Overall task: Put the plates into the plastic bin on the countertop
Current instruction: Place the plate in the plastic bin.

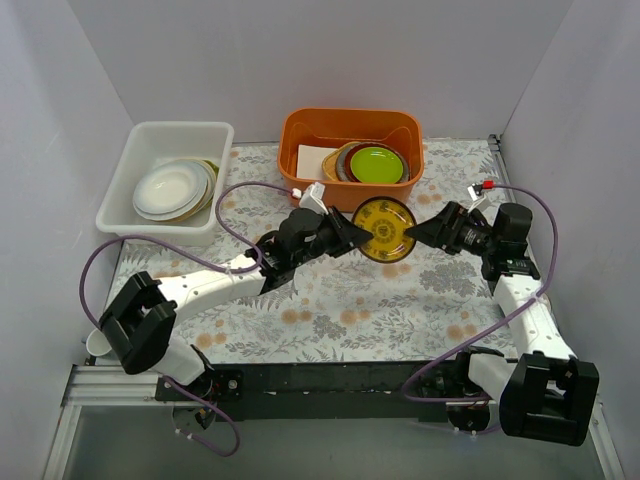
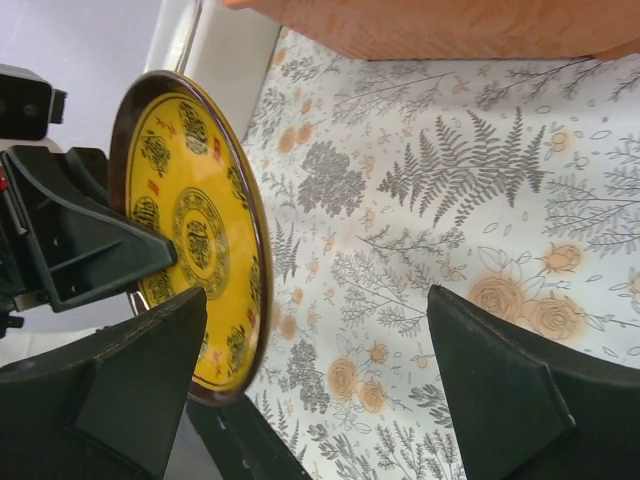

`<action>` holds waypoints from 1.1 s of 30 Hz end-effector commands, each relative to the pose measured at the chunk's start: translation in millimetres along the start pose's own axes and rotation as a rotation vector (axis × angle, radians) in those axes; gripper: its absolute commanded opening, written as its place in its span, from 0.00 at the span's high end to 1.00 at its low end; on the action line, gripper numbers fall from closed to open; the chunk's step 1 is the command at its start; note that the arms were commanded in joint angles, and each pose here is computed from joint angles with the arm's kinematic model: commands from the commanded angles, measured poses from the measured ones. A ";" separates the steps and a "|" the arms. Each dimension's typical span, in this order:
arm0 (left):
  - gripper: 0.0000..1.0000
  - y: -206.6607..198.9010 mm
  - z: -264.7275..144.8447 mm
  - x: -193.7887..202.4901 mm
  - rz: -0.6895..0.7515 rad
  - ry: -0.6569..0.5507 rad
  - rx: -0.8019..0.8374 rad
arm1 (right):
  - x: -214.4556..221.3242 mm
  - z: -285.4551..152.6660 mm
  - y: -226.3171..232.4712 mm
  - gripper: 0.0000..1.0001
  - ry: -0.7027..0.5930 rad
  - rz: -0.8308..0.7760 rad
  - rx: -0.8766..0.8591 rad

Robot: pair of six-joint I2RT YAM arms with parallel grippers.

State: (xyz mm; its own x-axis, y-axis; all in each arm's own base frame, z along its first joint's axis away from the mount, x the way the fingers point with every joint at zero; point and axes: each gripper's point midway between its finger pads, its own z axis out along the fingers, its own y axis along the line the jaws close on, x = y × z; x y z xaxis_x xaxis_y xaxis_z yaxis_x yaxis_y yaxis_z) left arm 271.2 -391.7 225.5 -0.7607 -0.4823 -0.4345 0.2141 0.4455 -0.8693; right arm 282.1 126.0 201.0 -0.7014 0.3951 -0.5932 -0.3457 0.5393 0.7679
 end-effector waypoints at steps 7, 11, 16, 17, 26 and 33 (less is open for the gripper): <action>1.00 -5.3 -28.1 -50.0 0.014 -0.106 -0.006 | -26.0 -10.6 6.1 0.02 -0.074 -0.113 0.097; 1.00 0.4 -40.3 -72.4 0.005 -0.153 -0.019 | -29.3 -12.3 7.7 0.02 -0.082 -0.129 0.108; 1.00 9.2 -53.9 -91.5 0.004 -0.168 -0.039 | -29.3 -12.1 6.1 0.02 -0.067 -0.136 0.116; 1.00 12.6 -56.7 -99.7 0.003 -0.184 -0.048 | -29.4 -12.4 5.5 0.02 -0.068 -0.138 0.120; 1.00 32.3 -93.0 -152.3 -0.013 -0.276 -0.089 | -27.5 -10.4 7.4 0.02 -0.064 -0.125 0.095; 1.00 61.6 -127.3 -193.8 -0.051 -0.341 -0.144 | -27.1 -10.3 5.5 0.02 -0.055 -0.127 0.103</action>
State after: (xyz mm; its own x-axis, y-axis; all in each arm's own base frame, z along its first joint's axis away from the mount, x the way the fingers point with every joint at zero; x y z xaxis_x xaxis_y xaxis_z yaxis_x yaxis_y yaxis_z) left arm 356.9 -201.2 277.5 -0.5259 -0.7140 -0.4622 0.0657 0.5077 -0.8590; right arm 287.2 109.9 204.1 -0.6609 0.3785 -0.6480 -0.3003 0.6580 0.6906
